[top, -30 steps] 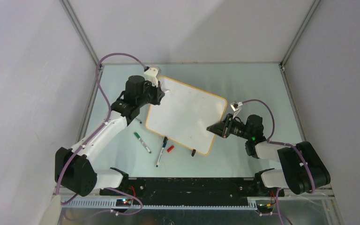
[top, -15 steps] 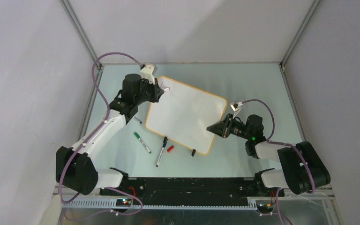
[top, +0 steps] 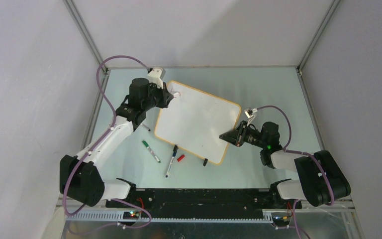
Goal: Write a sentence on the whiteboard
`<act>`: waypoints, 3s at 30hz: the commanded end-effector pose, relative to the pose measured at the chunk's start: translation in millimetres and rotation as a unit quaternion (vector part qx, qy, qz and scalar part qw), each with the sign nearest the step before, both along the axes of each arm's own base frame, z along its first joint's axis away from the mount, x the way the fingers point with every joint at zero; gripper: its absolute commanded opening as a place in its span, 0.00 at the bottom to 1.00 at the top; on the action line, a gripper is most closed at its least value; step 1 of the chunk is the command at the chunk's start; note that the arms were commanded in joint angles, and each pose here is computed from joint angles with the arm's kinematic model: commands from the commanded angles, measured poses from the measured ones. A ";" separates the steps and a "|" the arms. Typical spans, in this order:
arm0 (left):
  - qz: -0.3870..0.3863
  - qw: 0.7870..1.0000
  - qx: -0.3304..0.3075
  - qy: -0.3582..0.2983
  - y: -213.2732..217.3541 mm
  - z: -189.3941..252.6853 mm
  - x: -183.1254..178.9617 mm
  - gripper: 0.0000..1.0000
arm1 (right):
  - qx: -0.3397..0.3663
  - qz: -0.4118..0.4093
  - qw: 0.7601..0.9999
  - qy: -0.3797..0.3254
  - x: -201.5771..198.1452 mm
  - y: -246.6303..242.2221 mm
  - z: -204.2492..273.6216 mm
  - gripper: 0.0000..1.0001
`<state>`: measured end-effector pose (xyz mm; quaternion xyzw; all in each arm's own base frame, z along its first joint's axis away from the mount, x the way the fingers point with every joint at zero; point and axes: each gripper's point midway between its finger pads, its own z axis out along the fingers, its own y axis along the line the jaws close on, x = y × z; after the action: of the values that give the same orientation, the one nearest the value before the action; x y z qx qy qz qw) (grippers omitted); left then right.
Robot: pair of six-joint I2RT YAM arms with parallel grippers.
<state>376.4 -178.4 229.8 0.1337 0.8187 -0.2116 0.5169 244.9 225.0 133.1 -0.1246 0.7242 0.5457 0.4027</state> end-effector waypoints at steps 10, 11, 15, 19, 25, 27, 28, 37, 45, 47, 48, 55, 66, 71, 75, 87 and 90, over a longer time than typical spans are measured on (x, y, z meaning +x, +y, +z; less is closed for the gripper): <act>0.020 0.999 0.005 -0.027 9.8 21.5 3.8 0.00 | -0.005 -0.003 0.998 -0.062 7.4 -0.7 12.9 0.06; 0.020 0.999 0.007 -0.025 10.4 20.5 3.4 0.00 | -0.005 -0.002 0.998 -0.063 7.3 -0.7 13.3 0.06; 0.019 1.000 0.011 -0.022 11.2 19.4 1.6 0.00 | -0.005 -0.002 0.998 -0.063 7.4 -0.8 13.5 0.06; 0.009 1.000 0.011 -0.018 8.9 17.8 -2.1 0.00 | -0.004 -0.003 0.998 -0.063 7.3 -0.8 14.1 0.06; 0.001 1.000 0.024 -0.004 9.6 13.7 -6.1 0.00 | -0.005 -0.003 0.998 -0.063 7.2 -0.9 14.0 0.06; -0.006 1.000 0.025 -0.003 7.8 13.2 -7.9 0.00 | -0.005 -0.003 0.998 -0.063 7.3 -0.8 14.1 0.06; -0.009 1.000 0.026 -0.003 6.7 13.4 -8.4 0.00 | -0.004 -0.002 0.998 -0.063 7.3 -0.8 14.0 0.06; -0.033 0.999 0.026 0.007 -0.2 11.6 -12.7 0.00 | -0.005 -0.003 0.998 -0.063 7.6 -1.1 14.5 0.06; -0.039 0.999 0.018 0.008 -4.0 12.2 -12.6 0.00 | -0.005 -0.002 0.998 -0.062 7.2 -0.8 13.8 0.06; -0.042 0.999 0.013 0.004 -6.5 13.9 -11.8 0.00 | -0.005 -0.003 0.998 -0.063 7.1 -0.9 14.1 0.06; -0.043 0.999 0.011 0.005 -7.3 13.5 -11.6 0.00 | -0.005 -0.003 0.998 -0.063 7.4 -1.1 14.1 0.06; -0.036 0.999 0.002 -0.002 -8.6 16.3 -5.9 0.00 | -0.005 -0.002 0.998 -0.064 7.2 -1.1 14.4 0.06; -0.029 1.000 -0.007 -0.010 -8.9 20.5 -3.6 0.00 | -0.005 -0.002 0.998 -0.063 7.0 -1.1 13.6 0.06; -0.033 0.999 -0.010 -0.008 -10.3 21.1 -4.5 0.00 | -0.006 -0.003 0.998 -0.061 7.2 -1.4 13.1 0.06; -0.037 0.999 -0.014 -0.009 -10.4 27.3 -9.6 0.00 | -0.006 -0.003 0.998 -0.061 7.5 -1.6 13.5 0.06; -0.051 0.997 -0.028 -0.043 -11.2 44.2 -20.0 0.00 | -0.006 -0.003 0.998 -0.060 7.4 -1.6 12.7 0.06; -0.047 0.998 -0.030 -0.041 -11.6 41.7 -17.5 0.00 | -0.006 -0.003 0.998 -0.061 7.5 -1.5 13.2 0.06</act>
<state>358.3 -186.2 256.9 0.1647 0.8013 -0.2417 0.5218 244.9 224.9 133.0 -0.1269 0.7237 0.5448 0.4041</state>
